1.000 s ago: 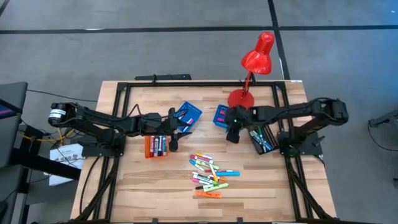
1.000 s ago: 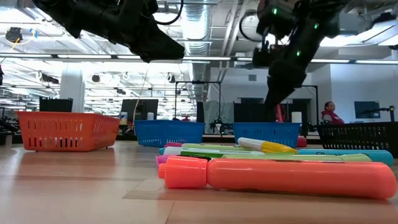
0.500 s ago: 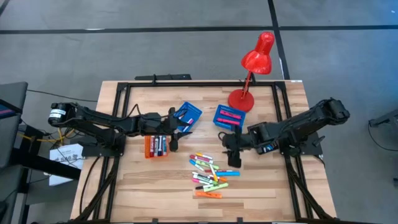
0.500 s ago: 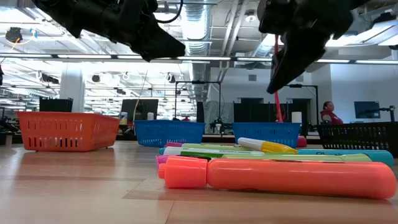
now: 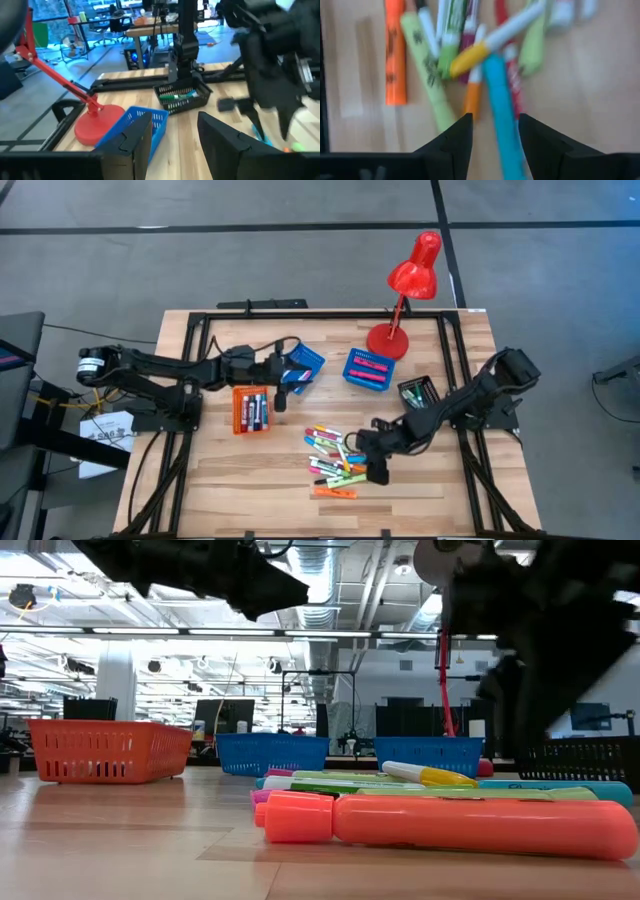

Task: Pick & Place Markers
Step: Put the large light blue highlighter pen into the right blue bin

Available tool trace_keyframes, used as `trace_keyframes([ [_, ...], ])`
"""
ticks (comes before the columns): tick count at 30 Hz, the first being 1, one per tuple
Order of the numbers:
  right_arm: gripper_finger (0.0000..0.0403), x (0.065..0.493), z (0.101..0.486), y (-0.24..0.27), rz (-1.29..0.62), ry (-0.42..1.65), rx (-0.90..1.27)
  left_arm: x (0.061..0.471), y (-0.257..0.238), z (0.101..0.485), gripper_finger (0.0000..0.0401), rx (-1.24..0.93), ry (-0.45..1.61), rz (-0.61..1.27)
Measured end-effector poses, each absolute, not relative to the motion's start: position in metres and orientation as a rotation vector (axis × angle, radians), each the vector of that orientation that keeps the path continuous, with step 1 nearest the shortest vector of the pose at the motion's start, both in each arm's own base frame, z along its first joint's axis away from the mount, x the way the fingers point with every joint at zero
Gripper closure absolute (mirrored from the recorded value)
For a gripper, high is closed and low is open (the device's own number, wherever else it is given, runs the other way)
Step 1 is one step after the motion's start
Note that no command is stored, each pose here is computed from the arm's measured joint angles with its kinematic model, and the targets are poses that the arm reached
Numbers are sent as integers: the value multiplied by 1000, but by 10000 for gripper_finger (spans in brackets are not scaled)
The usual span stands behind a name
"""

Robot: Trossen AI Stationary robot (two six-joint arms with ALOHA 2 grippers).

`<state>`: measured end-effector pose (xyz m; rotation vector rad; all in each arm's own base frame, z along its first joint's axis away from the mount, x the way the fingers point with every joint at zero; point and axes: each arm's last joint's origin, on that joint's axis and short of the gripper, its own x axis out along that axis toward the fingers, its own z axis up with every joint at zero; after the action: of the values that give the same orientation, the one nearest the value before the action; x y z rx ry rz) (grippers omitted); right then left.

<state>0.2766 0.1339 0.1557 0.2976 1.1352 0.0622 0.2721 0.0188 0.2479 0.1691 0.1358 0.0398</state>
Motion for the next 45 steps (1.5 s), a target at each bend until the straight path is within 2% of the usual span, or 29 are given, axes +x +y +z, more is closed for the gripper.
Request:
trace_keyframes([
  [3, 260, 280, 147, 143, 92, 1162, 338, 272, 26, 250, 246, 166, 134, 52],
  [14, 277, 284, 129, 139, 74, 1232, 264, 273, 32, 251, 246, 166, 121, 74],
  [23, 278, 268, 170, 122, 82, 1222, 280, 273, 32, 251, 246, 113, 120, 77],
  [27, 278, 260, 179, 117, 29, 1229, 239, 273, 31, 250, 246, 105, 128, 74],
  [32, 278, 260, 163, 116, 65, 1293, 109, 273, 29, 250, 246, 51, 129, 70],
  [39, 278, 269, 125, 115, 60, 1416, 42, 273, 28, 248, 246, 35, 134, 68],
  [45, 288, 272, 121, 111, 81, 1439, -4, 273, 28, 248, 246, 36, 134, 68],
])
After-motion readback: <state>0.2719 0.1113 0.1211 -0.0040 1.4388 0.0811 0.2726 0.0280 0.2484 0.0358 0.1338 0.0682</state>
